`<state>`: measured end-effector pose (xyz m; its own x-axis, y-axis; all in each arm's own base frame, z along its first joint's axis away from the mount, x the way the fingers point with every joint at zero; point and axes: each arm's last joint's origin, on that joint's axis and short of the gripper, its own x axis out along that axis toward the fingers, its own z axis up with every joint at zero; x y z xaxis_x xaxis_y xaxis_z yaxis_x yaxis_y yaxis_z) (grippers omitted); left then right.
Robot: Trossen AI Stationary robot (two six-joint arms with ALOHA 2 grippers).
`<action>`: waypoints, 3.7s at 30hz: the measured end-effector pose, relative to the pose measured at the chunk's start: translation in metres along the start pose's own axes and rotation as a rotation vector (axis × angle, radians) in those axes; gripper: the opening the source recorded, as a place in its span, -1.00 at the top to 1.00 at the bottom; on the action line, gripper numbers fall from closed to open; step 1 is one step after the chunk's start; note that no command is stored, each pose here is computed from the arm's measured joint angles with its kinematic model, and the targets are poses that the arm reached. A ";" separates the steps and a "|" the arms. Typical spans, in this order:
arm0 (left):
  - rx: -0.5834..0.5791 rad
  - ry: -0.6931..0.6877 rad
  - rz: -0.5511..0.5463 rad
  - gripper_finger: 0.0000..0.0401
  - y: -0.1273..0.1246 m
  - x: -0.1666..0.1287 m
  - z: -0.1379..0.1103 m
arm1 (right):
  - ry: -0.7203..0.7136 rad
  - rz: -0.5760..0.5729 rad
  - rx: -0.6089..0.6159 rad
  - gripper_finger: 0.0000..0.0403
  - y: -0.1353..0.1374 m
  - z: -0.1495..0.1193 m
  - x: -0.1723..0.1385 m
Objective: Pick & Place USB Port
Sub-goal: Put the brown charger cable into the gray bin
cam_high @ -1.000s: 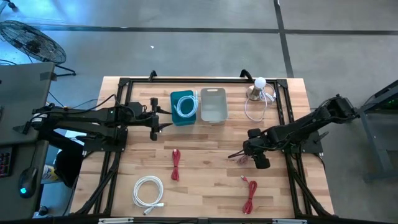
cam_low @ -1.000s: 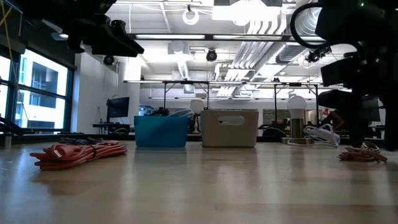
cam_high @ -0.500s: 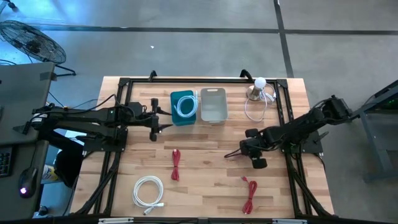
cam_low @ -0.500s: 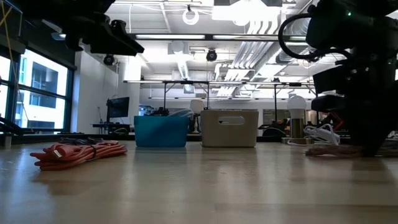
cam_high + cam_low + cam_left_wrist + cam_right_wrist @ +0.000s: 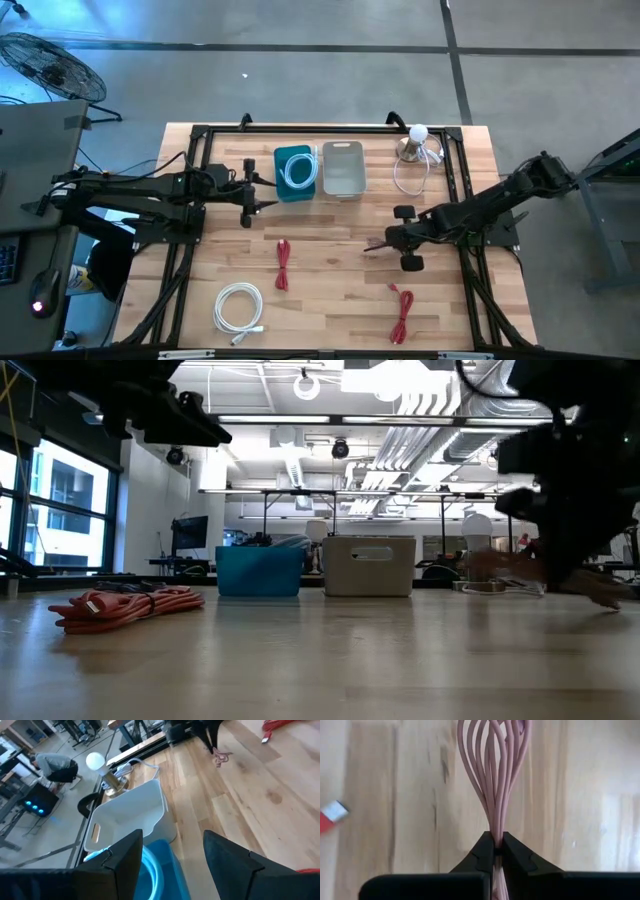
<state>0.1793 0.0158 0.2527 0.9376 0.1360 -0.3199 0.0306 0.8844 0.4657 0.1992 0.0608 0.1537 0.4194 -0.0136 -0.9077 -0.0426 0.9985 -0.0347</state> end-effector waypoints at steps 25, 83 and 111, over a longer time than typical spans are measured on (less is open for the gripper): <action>-0.004 -0.309 -0.137 -0.02 -0.008 0.065 0.010 | -0.622 -0.104 -0.165 0.95 0.013 0.049 -0.033; 0.042 -0.650 -0.299 0.03 -0.014 0.161 0.070 | -0.889 -0.093 -0.255 0.95 -0.027 0.079 -0.042; 0.098 -0.639 -0.301 0.88 -0.015 0.162 0.068 | -0.905 -0.153 -0.173 0.29 -0.020 0.079 -0.045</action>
<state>0.3541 -0.0060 0.2496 0.9022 -0.4227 0.0857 0.3232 0.7941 0.5146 0.2532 0.0459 0.2284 0.9754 -0.0250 -0.2192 -0.0324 0.9665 -0.2546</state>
